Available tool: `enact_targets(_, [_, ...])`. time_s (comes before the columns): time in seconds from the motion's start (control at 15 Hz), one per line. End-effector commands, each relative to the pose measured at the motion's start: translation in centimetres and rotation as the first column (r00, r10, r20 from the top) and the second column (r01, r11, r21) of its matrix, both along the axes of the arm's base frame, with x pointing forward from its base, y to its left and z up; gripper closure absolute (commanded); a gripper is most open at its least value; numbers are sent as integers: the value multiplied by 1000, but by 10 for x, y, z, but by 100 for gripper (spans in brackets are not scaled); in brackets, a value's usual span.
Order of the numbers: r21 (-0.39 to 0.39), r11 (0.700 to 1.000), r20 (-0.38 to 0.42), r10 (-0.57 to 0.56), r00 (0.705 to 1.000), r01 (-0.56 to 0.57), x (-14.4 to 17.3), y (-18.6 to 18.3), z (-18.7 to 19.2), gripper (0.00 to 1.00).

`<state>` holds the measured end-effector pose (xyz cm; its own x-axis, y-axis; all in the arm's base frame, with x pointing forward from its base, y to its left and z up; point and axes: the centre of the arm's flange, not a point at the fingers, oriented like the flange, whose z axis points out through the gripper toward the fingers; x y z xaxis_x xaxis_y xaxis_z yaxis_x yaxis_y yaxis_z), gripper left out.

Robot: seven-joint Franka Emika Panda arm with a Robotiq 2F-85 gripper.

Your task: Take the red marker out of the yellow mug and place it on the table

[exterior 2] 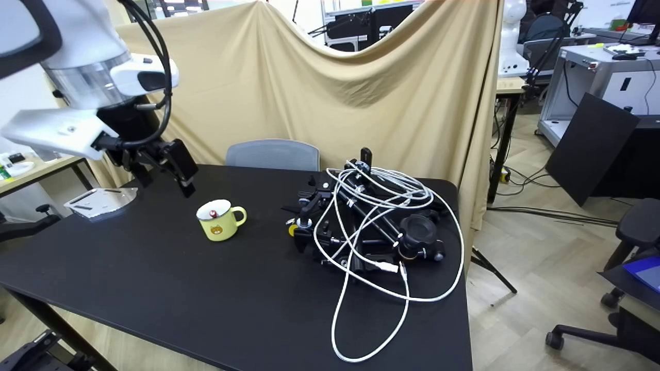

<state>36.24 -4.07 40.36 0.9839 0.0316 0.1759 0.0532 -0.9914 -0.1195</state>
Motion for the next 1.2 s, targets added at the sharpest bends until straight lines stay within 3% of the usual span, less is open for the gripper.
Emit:
enact_targets(0.0, [-1, 998, 16, 60, 998, -60, 36, 22, -25, 0])
enact_targets(0.47, [6, 988, 106, 151, 983, -152, 73, 56, -82, 0])
enact_targets(1.13, [29, 976, 88, 215, 973, -218, 110, 79, -130, 0])
